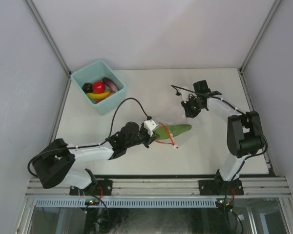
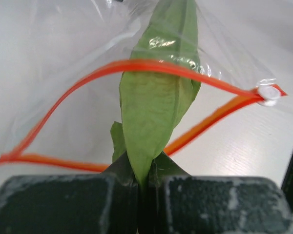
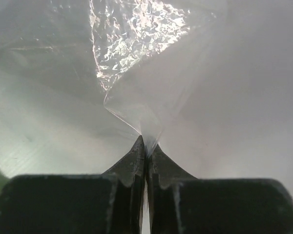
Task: Open the zip-top bag and remove the fake food
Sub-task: Pick up the fake vegetable from the zipper food storage bag.
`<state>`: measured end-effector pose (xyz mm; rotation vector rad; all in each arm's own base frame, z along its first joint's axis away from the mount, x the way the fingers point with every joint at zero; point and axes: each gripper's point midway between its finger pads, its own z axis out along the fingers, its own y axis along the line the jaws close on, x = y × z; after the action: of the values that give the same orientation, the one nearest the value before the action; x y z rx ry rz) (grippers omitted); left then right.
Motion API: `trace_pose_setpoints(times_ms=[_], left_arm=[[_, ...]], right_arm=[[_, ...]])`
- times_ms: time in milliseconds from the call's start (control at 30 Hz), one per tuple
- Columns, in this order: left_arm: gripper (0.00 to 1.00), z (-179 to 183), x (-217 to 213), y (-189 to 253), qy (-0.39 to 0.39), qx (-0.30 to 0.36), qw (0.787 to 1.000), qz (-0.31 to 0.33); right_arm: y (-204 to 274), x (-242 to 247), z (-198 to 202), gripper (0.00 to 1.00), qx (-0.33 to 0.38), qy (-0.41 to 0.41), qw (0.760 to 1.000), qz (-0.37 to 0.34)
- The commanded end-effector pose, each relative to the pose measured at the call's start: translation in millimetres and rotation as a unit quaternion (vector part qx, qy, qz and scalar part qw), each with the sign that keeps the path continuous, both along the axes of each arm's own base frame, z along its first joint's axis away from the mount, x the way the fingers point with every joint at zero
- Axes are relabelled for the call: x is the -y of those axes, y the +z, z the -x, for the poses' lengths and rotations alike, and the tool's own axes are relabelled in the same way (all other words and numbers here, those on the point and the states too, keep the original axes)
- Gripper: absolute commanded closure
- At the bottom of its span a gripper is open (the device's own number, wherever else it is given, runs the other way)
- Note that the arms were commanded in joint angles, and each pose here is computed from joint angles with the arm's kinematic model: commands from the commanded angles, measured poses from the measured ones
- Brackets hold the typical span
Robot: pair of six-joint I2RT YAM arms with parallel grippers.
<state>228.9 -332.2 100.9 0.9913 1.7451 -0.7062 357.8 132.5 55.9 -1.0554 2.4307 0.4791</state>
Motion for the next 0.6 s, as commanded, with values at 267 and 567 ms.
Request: trace_pose_setpoints(times_ms=[267, 567], left_arm=[[1.00, 39.2, -39.1, 15.5, 0.019, -0.168, 0.983, 0.069], [1.00, 44.3, -76.2, 45.2, 0.085, -0.230, 0.964, 0.107]], right_arm=[[45.2, 52.0, -44.1, 1.00, 0.168, -0.064, 0.979, 0.092], [47.8, 61.4, -44.0, 1.00, 0.161, -0.081, 0.981, 0.073]])
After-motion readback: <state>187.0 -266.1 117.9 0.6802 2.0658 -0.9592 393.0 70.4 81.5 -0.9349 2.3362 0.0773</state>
